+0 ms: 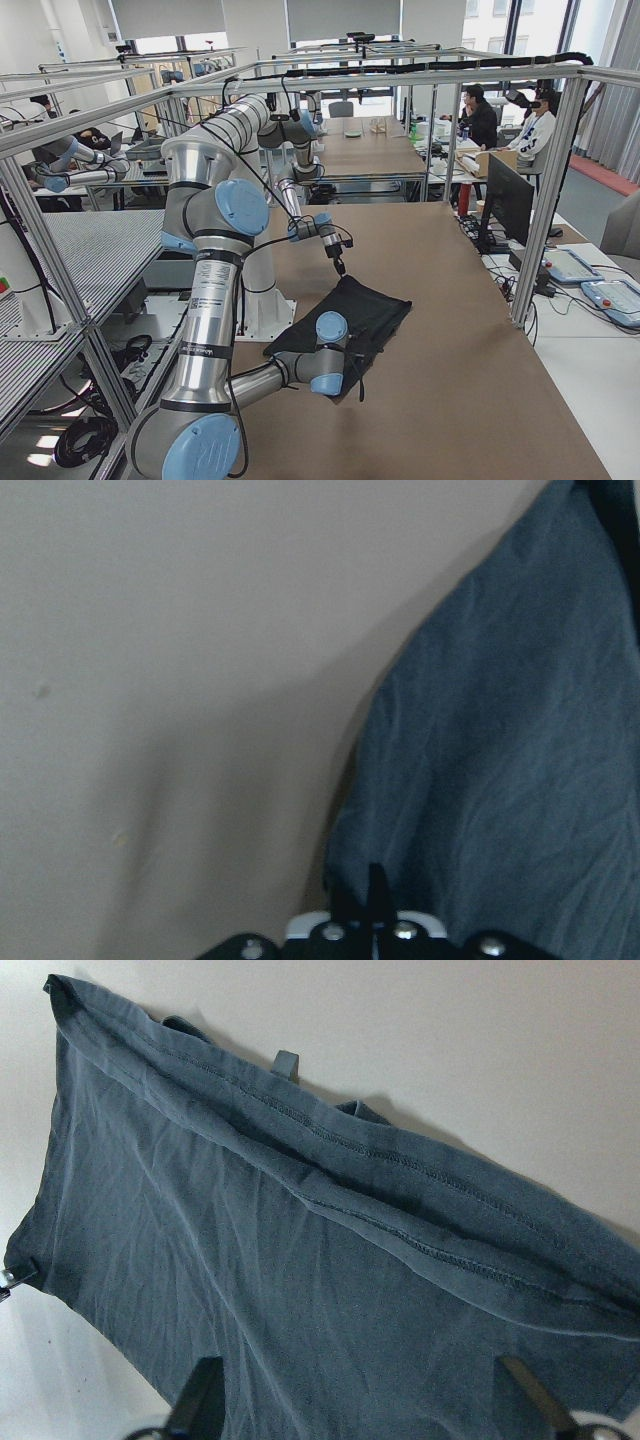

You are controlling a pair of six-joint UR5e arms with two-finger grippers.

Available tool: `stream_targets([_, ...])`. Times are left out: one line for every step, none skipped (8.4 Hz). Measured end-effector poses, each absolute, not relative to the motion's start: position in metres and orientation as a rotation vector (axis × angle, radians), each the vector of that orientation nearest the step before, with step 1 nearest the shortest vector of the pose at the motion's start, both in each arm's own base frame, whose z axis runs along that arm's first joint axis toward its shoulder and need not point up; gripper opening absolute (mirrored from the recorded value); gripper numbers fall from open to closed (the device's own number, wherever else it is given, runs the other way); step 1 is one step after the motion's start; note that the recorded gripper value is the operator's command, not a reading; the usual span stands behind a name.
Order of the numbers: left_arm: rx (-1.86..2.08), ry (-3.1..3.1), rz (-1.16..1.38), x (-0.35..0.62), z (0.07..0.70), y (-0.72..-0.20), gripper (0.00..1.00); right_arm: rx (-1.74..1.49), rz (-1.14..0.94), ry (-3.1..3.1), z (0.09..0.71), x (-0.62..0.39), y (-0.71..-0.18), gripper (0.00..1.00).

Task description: Fold clothes

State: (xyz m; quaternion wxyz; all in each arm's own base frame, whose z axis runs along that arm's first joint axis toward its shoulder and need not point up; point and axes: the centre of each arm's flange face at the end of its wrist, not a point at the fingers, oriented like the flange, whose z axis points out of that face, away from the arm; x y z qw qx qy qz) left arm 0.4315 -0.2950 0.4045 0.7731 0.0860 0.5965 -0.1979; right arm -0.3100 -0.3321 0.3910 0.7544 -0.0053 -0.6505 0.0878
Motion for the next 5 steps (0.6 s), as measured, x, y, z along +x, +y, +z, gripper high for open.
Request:
stream_targets([0.175, 1.304, -0.421, 0.424, 0.399, -0.295, 0.00, -0.012, 0.192, -1.419, 0.391, -0.310, -0.332, 0.94])
stream_targets([0.178, 1.304, -0.426, 0.418, 0.399, -0.301, 0.00, -0.013, 0.192, -1.418, 0.392, -0.310, -0.332, 0.94])
stream_targets([0.196, 1.291, -0.445, 0.412, 0.400, -0.313, 0.00, -0.013, 0.192, -1.418, 0.392, -0.310, -0.332, 0.94])
stream_targets([0.221, 1.264, -0.468, 0.407, 0.399, -0.331, 0.00, -0.013, 0.192, -1.418, 0.392, -0.310, -0.332, 0.94])
stream_targets([0.251, 1.225, -0.495, 0.409, 0.383, -0.356, 0.00, -0.013, 0.192, -1.419, 0.391, -0.310, -0.332, 0.94])
